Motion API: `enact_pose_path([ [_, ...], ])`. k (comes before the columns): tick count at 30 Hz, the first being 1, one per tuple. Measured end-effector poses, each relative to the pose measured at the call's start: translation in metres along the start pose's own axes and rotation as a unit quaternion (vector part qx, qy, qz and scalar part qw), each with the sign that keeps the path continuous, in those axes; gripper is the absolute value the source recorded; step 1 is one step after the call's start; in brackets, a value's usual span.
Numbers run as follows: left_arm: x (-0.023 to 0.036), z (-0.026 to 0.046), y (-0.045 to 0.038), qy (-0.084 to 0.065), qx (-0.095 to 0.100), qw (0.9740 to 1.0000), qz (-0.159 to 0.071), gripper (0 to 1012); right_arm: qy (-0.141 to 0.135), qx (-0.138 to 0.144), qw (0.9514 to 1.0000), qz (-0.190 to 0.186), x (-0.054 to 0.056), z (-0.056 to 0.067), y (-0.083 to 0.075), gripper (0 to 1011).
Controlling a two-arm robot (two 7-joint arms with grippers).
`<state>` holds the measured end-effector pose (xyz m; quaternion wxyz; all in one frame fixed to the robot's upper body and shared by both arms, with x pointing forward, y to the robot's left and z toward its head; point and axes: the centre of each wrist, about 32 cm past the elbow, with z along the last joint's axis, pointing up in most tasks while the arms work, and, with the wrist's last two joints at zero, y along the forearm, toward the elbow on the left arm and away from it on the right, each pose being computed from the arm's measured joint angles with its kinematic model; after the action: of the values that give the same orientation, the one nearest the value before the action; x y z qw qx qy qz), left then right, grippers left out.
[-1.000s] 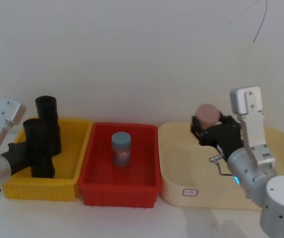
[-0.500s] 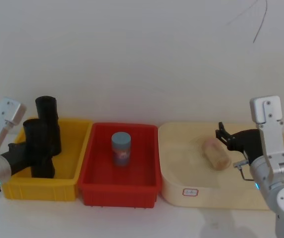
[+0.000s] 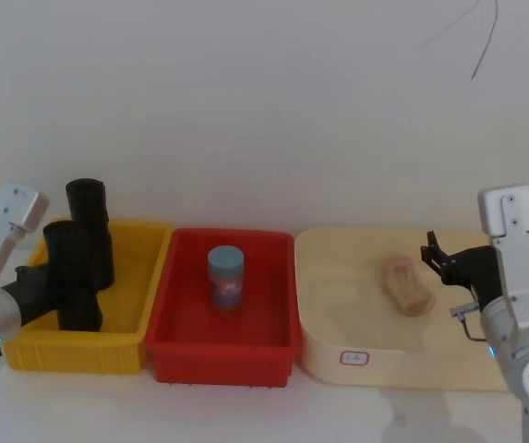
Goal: Pick up the garbage bag with the one hand and transfer it to the other hand.
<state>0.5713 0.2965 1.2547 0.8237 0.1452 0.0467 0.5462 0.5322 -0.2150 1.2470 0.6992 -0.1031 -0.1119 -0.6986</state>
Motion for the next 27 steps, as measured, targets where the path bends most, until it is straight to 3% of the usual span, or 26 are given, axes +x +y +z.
enact_pose_path([
  [6, 0.0013, 0.0056, -0.0002, -0.008, -0.014, 0.9999, -0.005, 433, -0.004, -0.001, 1.0, -0.006, 0.001, -0.002, 0.0, 1001],
  [16, 0.0101, 0.0265, -0.0009, -0.027, -0.062, 0.9969, -0.04, 433, -0.006, -0.001, 0.9999, -0.01, 0.002, -0.002, -0.001, 1002],
  [23, 0.0184, 0.0449, -0.0029, -0.04, -0.1, 0.9912, -0.076, 433, -0.007, -0.002, 0.9999, -0.011, 0.002, -0.003, -0.001, 1002],
  [26, 0.0224, 0.0563, -0.0057, -0.052, -0.122, 0.9859, -0.101, 434, -0.007, -0.002, 0.9999, -0.012, 0.002, -0.003, -0.001, 1001],
  [27, 0.0231, 0.0583, -0.0064, -0.053, -0.125, 0.9853, -0.104, 434, -0.007, -0.002, 0.9999, -0.012, 0.002, -0.003, -0.001, 1001],
])
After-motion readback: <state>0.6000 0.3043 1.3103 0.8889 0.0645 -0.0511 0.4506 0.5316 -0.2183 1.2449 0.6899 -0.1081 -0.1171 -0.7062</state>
